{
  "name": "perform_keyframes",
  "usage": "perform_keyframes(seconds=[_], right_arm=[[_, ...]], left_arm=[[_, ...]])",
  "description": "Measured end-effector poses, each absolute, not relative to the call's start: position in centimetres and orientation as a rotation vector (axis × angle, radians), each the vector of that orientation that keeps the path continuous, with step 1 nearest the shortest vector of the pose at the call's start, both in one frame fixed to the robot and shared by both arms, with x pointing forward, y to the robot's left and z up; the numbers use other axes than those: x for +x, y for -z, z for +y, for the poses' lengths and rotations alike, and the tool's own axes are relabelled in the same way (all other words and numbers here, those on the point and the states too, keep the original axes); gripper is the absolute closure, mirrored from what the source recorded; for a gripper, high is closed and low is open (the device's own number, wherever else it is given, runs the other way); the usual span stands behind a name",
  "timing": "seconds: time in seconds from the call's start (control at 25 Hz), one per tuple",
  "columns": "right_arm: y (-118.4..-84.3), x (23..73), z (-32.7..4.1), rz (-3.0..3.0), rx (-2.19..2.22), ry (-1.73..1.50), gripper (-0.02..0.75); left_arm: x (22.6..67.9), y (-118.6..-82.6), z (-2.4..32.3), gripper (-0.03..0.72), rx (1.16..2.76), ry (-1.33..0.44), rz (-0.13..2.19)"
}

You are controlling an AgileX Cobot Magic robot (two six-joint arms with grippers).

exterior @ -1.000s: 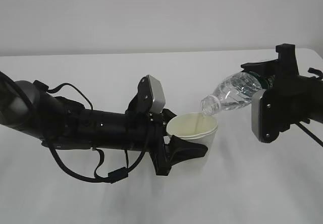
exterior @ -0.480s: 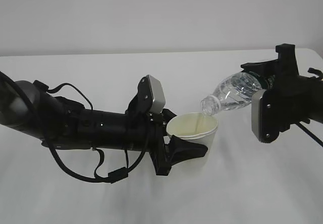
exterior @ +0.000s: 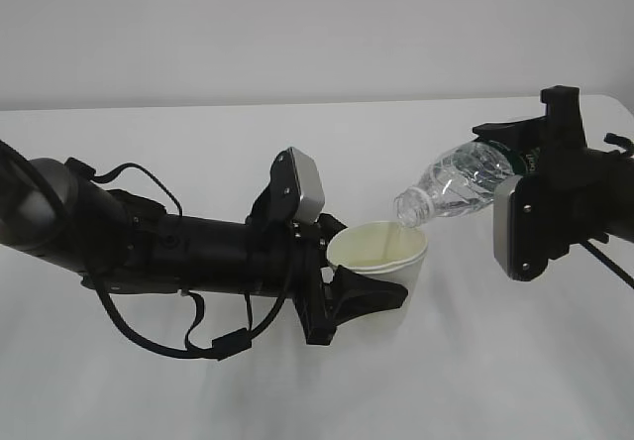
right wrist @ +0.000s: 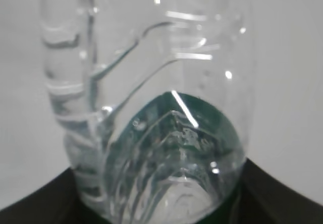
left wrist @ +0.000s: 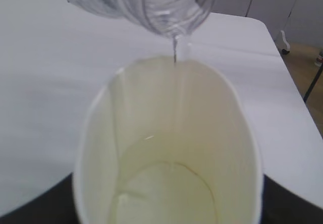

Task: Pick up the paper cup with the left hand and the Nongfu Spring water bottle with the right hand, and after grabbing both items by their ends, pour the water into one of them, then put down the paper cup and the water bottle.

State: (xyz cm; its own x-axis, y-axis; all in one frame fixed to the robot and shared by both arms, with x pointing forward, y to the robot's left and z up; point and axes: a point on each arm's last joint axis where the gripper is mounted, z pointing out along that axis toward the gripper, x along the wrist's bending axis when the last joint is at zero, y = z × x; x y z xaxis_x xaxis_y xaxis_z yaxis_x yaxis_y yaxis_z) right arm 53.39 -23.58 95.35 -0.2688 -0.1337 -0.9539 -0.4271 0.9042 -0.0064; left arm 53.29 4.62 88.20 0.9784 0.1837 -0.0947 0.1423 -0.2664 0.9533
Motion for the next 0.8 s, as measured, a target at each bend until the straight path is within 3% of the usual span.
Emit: perform_keyframes(seconds=[0.8], right_arm=[[-95.35,53.39,-23.58,1.84,-0.417,-0.297,0.293]], left_arm=[[53.29,-88.2,4.62,0.268,1.847,-0.04,0.238]])
